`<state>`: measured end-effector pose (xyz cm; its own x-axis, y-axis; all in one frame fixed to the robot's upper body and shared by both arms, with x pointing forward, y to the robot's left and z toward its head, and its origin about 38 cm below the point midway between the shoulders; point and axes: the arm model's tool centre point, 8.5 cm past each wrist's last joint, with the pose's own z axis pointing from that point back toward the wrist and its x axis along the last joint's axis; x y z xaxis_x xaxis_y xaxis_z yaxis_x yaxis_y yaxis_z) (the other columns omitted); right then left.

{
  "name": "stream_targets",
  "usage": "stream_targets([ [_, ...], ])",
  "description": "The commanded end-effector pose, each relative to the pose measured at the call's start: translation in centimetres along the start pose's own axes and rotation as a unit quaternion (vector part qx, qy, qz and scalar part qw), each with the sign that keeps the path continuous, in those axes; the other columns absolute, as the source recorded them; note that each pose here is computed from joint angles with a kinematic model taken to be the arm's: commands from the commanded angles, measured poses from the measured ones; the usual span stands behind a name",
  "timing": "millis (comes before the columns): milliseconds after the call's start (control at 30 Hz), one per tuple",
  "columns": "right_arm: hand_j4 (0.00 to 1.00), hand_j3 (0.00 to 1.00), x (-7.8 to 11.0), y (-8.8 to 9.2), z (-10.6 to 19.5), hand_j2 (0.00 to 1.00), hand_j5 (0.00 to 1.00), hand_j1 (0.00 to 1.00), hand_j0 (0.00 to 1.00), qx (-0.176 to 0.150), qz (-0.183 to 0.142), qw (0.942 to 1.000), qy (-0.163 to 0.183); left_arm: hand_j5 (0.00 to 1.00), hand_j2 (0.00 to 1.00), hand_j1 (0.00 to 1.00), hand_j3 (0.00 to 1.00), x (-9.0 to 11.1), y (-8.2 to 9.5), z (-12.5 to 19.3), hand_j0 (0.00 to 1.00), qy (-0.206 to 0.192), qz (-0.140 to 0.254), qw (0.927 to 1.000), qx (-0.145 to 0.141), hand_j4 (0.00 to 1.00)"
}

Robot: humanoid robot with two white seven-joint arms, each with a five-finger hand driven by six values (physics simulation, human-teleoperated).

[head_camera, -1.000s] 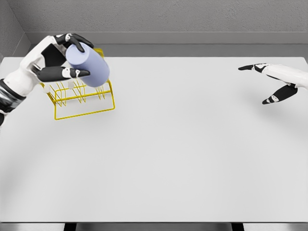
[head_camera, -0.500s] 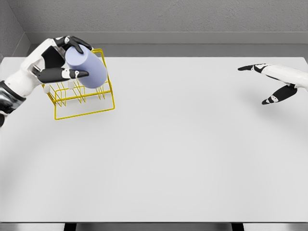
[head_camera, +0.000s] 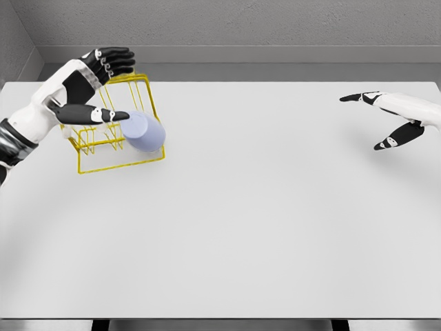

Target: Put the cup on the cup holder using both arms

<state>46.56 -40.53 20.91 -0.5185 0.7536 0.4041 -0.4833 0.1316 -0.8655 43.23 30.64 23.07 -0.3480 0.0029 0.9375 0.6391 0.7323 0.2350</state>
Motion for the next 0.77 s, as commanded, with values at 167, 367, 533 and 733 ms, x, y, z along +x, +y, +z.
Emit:
stream_targets([
  [167,1.0,1.0,0.0,-0.1,0.1,1.0,1.0,1.0,1.0,-0.003,-0.003,1.0,0.0,0.98,0.98,0.98,0.98,0.8,-0.2,-0.2,0.98,-0.011,-0.002,0.9999,-0.005,0.98],
  [367,1.0,1.0,0.0,-0.1,0.1,1.0,1.0,1.0,1.0,-0.003,-0.003,1.0,0.0,1.0,1.0,1.0,1.0,3.3,-1.2,1.4,1.0,-0.041,-0.02,0.9987,-0.022,1.0],
  [533,1.0,1.0,0.0,-0.1,0.1,1.0,1.0,1.0,1.0,-0.002,-0.003,1.0,0.001,1.0,1.0,1.0,1.0,5.9,-2.7,5.1,1.0,-0.117,-0.125,0.9833,-0.062,1.0],
  [733,1.0,1.0,0.0,-0.1,0.0,1.0,1.0,1.0,1.0,-0.002,-0.003,1.0,0.0,1.0,1.0,1.0,1.0,4.7,-4.6,6.3,1.0,-0.099,-0.143,0.9803,-0.094,1.0],
])
